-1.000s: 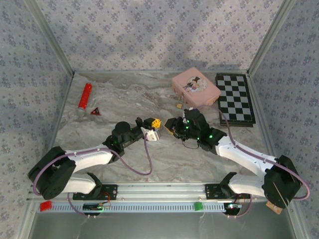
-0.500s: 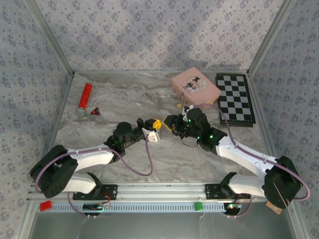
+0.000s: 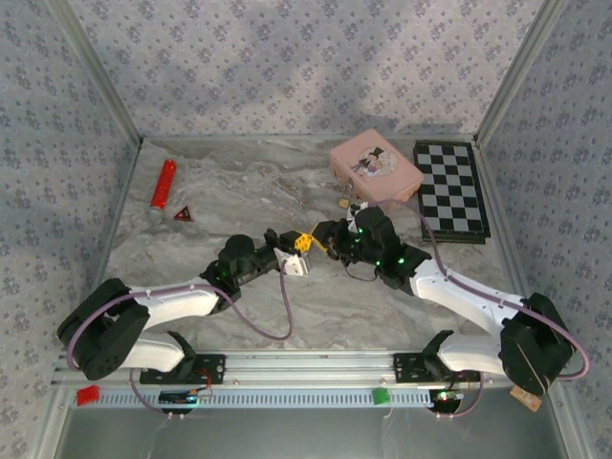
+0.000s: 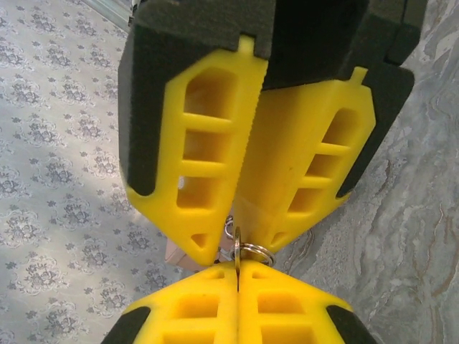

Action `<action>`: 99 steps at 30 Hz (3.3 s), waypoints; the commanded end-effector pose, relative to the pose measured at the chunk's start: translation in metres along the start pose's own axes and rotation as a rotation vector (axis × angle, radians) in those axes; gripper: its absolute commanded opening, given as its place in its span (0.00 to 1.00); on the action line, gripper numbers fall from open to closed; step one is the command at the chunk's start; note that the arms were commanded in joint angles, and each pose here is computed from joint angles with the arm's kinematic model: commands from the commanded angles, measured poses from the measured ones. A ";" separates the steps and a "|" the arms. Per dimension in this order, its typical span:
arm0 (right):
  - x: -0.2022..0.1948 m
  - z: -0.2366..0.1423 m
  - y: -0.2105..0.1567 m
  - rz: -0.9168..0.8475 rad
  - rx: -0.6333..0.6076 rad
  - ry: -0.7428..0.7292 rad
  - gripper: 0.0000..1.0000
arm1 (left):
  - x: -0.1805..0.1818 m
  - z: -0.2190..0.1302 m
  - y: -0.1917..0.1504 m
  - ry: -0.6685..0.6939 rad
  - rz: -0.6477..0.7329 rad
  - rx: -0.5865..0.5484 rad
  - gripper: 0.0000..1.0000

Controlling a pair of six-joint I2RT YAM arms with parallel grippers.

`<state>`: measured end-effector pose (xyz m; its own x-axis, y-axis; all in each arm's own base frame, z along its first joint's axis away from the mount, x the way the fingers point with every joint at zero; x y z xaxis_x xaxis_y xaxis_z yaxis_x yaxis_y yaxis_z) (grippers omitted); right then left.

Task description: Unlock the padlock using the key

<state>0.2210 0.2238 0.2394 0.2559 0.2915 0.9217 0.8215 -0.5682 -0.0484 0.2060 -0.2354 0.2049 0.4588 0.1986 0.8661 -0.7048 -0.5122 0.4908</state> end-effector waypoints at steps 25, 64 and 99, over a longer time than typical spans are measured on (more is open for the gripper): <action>0.005 -0.008 0.009 -0.036 -0.015 -0.011 0.00 | 0.003 -0.011 0.000 -0.051 -0.056 -0.015 0.29; 0.040 -0.021 0.003 -0.645 -0.087 0.556 0.00 | 0.106 -0.014 0.013 -0.226 -1.803 -0.250 0.42; 0.040 -0.023 0.008 -0.616 -0.083 0.613 0.00 | 0.108 -0.019 0.027 -0.283 -1.756 -0.281 0.26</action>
<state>0.2270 0.2135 0.2822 -0.5470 0.1361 0.8260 0.6783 -0.5062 0.5326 0.2344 -0.2098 0.2967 0.6851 0.1996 -0.7006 0.6537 0.2559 0.7122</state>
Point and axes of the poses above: each hand's point on the last joint's axis, 136 mm out from that joint toward the fingers, its own z axis out along the fingers, its own x axis along the line the jaws close on, y = z × x, the point moved 9 cm from there along -z, back along the fingers, and after that the axes turned 9 degrees about z, right-handed, at the moved point
